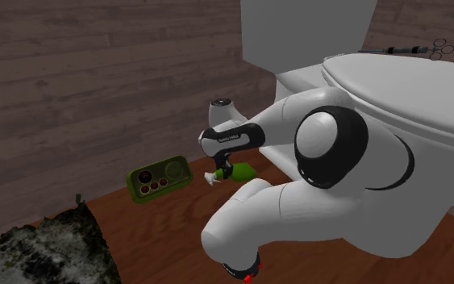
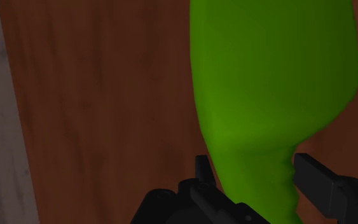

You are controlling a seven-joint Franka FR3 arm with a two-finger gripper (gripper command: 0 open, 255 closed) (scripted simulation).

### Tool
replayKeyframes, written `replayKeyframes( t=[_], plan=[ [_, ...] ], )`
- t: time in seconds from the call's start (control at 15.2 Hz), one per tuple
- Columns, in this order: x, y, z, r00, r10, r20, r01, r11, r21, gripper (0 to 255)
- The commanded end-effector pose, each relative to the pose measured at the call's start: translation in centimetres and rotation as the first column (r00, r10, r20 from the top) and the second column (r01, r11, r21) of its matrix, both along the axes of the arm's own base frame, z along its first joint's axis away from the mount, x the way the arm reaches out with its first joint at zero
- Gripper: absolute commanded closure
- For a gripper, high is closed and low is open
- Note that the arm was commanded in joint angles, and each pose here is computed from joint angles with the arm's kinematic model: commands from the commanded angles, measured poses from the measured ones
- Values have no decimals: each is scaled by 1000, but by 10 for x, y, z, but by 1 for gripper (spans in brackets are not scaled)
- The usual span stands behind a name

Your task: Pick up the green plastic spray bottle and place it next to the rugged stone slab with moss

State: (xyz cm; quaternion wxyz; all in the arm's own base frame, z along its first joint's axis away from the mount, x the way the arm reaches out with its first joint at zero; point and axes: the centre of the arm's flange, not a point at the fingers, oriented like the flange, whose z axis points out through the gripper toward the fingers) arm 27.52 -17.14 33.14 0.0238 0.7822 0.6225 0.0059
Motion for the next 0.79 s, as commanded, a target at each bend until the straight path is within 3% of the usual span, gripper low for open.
replayKeyframes(
  t=[0.0, 0.73],
  plan=[
    [1, 0, 11, 1000, 0, -1, 0, 1000, 0, 255],
    [1, 0, 69, 1000, 0, -1, 0, 1000, 0, 255]
  ],
)
